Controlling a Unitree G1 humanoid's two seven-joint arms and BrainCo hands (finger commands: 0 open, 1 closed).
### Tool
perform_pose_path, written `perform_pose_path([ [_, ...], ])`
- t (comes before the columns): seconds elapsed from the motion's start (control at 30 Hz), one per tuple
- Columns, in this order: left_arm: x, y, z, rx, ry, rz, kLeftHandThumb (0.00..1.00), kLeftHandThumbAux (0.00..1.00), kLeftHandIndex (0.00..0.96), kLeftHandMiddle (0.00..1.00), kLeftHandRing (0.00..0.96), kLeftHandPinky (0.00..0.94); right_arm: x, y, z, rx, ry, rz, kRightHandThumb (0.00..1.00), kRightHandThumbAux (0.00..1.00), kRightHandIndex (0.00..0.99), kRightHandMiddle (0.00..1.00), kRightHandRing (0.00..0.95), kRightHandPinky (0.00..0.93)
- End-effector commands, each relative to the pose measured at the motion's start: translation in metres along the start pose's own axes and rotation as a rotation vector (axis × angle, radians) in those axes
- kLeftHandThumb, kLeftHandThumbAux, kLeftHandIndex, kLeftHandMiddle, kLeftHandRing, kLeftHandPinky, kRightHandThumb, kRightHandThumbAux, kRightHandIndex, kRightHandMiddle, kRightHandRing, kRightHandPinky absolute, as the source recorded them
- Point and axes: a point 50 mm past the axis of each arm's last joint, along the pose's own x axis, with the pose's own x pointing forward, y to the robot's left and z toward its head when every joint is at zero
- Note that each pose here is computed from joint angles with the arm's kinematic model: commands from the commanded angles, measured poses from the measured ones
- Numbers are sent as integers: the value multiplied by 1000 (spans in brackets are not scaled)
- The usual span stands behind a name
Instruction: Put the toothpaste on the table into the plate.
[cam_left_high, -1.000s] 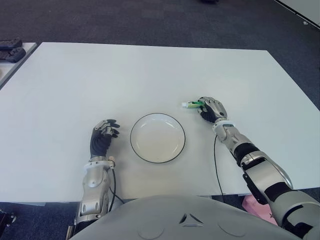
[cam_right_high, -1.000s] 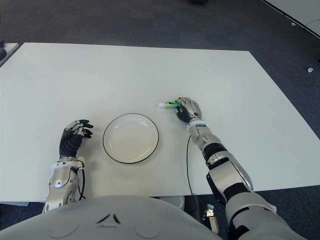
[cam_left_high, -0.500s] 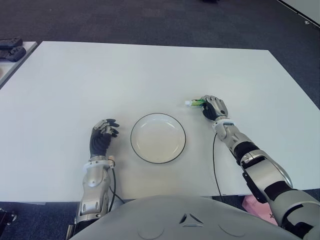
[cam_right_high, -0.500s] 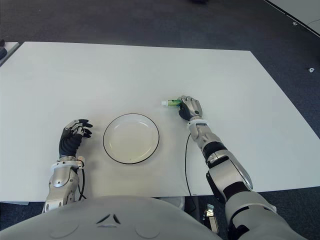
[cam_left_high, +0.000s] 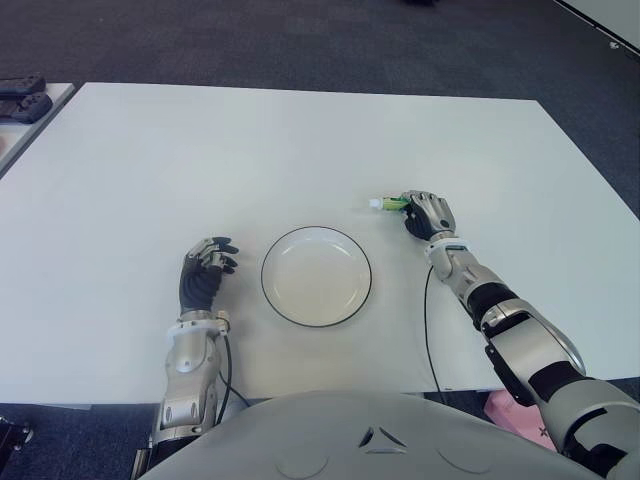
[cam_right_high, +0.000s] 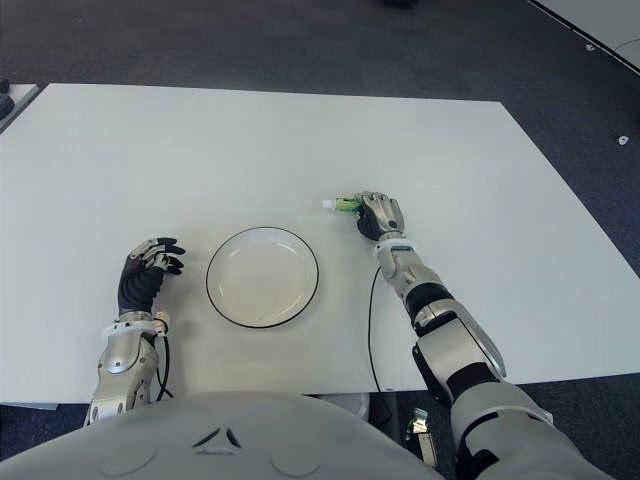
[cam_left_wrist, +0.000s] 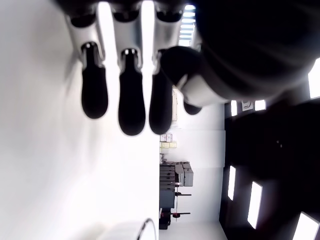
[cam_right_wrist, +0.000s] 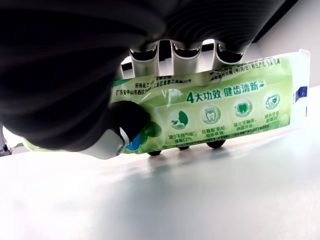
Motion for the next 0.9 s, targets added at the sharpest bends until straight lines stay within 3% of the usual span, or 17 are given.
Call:
perform_pose_path([
  [0.03,-1,1,-7,1,34,-1,832,682,398,489,587,561,-21,30,-2,-9,10,132,850,680,393,551,854,841],
  [0.37,-1,2,-7,6,33,3,833,682,400,488,584,556,-20,21,7,81,-33,34,850,680,395,554,848,831],
  [0.63,-1,1,-7,2,47,19,834,682,402,485,576,554,-25,-6,39,234,-158,-78,850,679,397,555,837,831],
  [0.73,-1,0,-7,1,41,17,834,681,405,484,577,554,-32,-20,58,295,-213,-121,850,679,397,550,832,837],
  [0.9,0,0,-7,4,29,0,834,681,406,484,576,550,-41,-32,73,369,-270,-158,848,679,396,542,831,848],
])
